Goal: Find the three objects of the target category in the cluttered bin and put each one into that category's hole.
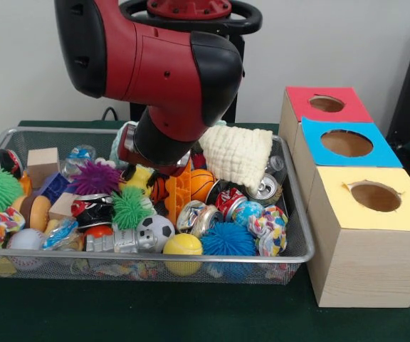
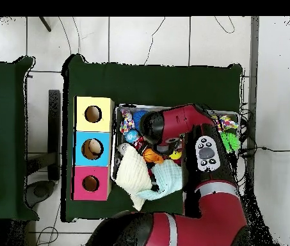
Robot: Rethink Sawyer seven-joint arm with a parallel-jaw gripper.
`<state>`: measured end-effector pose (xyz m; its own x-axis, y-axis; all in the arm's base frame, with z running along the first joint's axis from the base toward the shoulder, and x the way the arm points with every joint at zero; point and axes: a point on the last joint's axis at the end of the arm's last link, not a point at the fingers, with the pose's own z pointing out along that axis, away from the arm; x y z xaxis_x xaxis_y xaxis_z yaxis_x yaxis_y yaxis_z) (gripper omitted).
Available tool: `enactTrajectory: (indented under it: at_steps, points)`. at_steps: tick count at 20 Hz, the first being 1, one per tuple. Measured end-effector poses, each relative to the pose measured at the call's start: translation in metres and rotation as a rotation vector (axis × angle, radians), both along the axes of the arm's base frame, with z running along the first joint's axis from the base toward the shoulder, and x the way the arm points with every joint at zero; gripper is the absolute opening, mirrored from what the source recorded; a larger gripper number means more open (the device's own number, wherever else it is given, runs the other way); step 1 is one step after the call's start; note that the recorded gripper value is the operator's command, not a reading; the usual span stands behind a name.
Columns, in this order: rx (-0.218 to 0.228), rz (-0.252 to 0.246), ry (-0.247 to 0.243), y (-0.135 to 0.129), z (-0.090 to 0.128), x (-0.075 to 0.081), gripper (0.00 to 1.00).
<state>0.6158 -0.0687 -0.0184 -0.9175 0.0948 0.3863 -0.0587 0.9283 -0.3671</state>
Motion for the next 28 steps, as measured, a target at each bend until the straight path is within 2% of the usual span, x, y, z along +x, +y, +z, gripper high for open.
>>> enactTrajectory:
  at_steps: [22, 28]
  points:
    - [0.002, -0.002, 0.003, 0.000, 0.001, -0.002, 0.00]
    - [0.016, -0.043, -0.022, -0.008, 0.036, -0.002, 0.00]
